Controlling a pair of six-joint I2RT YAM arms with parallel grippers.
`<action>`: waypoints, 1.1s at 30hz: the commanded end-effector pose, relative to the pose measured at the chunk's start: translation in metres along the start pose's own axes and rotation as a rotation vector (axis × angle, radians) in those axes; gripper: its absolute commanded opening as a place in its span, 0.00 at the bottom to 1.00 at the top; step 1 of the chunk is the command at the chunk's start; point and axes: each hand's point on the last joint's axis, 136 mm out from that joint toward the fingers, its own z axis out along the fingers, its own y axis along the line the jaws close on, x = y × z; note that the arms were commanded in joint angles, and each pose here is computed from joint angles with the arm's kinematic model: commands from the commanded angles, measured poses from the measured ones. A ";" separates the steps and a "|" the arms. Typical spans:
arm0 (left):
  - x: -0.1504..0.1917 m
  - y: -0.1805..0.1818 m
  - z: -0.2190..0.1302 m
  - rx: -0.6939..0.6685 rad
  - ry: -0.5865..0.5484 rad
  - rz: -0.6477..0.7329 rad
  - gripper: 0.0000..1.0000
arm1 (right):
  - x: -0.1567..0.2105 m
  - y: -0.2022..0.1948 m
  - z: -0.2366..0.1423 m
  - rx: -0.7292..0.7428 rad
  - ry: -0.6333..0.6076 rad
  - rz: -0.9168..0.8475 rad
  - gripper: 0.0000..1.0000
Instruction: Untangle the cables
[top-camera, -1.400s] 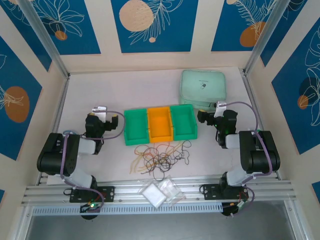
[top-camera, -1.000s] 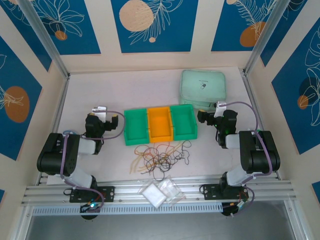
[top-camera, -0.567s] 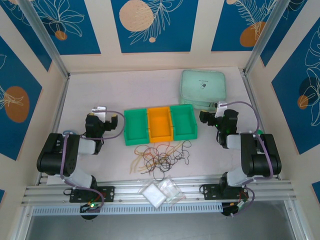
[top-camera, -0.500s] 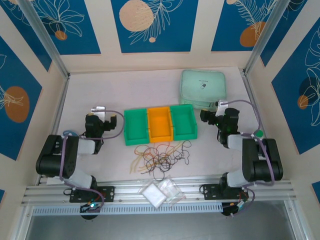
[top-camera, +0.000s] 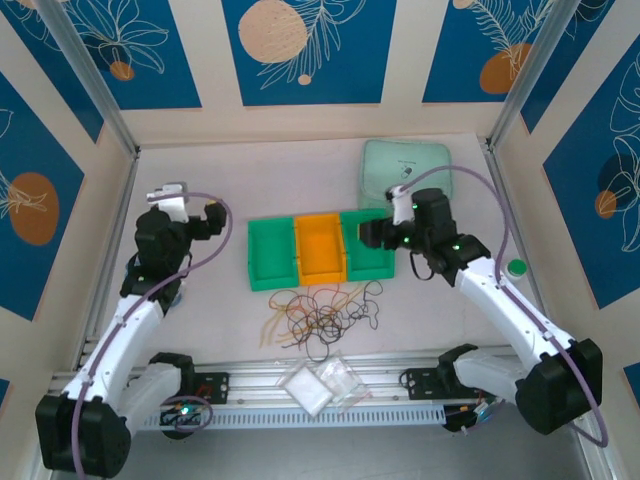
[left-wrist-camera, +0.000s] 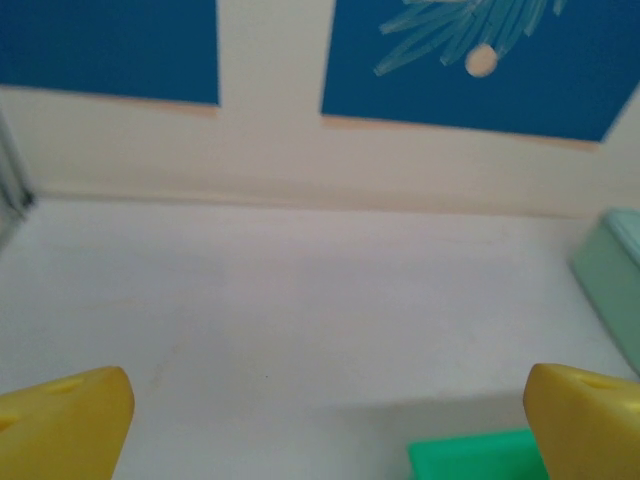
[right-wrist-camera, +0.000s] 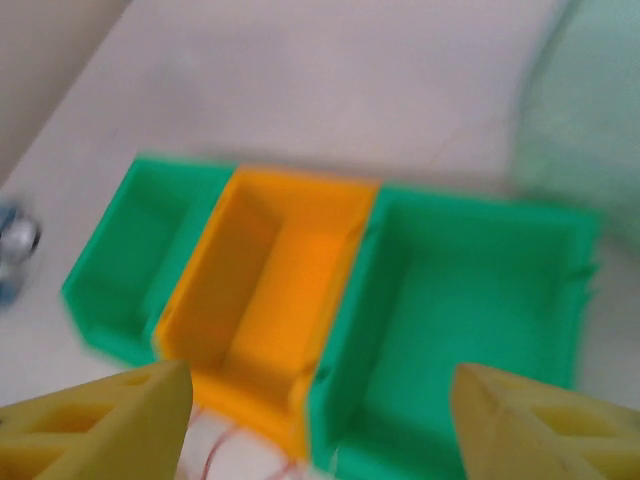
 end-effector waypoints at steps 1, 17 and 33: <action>0.066 -0.023 -0.015 0.105 0.267 -0.090 1.00 | 0.070 0.010 -0.011 0.043 0.318 0.090 0.60; 0.115 -0.064 -0.047 0.100 0.405 0.039 1.00 | 0.137 0.112 0.045 -0.173 0.582 0.092 0.43; 0.120 -0.076 -0.039 0.096 0.428 0.090 1.00 | 0.158 0.107 0.086 -0.067 0.652 0.069 0.40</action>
